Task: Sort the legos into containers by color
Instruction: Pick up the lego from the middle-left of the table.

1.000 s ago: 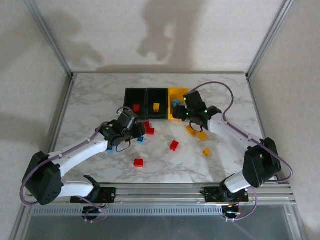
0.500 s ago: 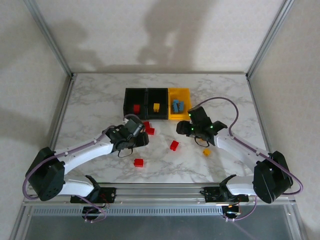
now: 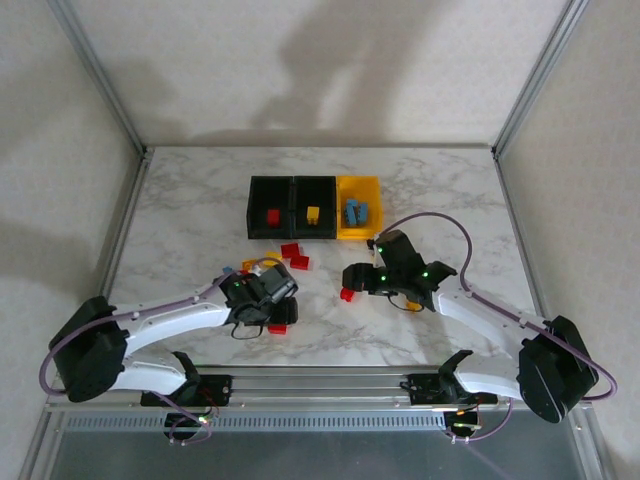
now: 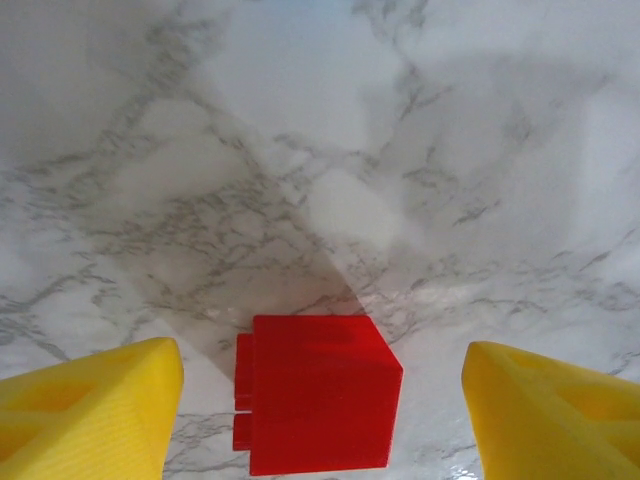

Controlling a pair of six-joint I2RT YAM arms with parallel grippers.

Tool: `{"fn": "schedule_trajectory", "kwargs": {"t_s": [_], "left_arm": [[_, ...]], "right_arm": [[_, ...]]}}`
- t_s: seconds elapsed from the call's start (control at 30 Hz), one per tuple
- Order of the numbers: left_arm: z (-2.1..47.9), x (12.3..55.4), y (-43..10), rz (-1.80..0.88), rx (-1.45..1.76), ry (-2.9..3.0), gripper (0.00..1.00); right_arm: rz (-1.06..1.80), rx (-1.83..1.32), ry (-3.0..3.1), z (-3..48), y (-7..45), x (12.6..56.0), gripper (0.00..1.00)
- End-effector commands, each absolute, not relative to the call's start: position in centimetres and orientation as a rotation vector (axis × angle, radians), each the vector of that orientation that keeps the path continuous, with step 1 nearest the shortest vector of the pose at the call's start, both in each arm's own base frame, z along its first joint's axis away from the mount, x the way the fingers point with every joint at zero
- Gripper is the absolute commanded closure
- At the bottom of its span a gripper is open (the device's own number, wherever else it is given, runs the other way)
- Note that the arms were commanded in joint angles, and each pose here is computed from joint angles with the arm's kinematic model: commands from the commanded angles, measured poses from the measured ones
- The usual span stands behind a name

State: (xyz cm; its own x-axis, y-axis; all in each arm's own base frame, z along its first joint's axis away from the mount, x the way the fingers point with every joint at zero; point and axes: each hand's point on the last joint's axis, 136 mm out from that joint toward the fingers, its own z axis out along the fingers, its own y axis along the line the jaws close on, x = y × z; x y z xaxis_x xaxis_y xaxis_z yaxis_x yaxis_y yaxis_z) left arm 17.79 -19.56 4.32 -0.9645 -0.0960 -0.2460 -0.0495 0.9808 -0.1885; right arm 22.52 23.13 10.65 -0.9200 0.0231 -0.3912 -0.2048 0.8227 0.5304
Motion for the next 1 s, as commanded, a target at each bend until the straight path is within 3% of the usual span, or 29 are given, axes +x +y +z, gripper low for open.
{"fn": "schedule_trajectory", "kwargs": {"t_s": [0.0,0.13,0.27,0.4,0.67,0.97], "left_arm": [[3.1,16.7,-19.6,-0.176,-0.085,2.926,0.27],[2.5,16.7,-18.6,-0.016,-0.042,2.921,0.41],[4.3,17.9,-19.7,-0.071,-0.029,2.867,0.59],[6.0,19.6,-20.2,-0.115,-0.033,2.823,0.68],[10.0,25.3,-19.1,-0.118,-0.107,2.698,0.69],[16.6,36.0,-16.1,-0.098,-0.227,2.523,0.69]], "right_arm": [[0.857,-0.146,2.615,10.5,23.4,21.9,0.37],[0.847,-0.134,2.618,10.4,23.2,21.8,0.37],[0.859,-0.135,2.627,10.0,23.3,21.5,0.38],[0.904,-0.153,2.615,10.2,23.6,21.1,0.38],[1.019,-0.279,2.558,12.1,26.0,19.8,0.38],[1.002,-0.213,2.528,12.9,26.2,21.1,0.39]]}}
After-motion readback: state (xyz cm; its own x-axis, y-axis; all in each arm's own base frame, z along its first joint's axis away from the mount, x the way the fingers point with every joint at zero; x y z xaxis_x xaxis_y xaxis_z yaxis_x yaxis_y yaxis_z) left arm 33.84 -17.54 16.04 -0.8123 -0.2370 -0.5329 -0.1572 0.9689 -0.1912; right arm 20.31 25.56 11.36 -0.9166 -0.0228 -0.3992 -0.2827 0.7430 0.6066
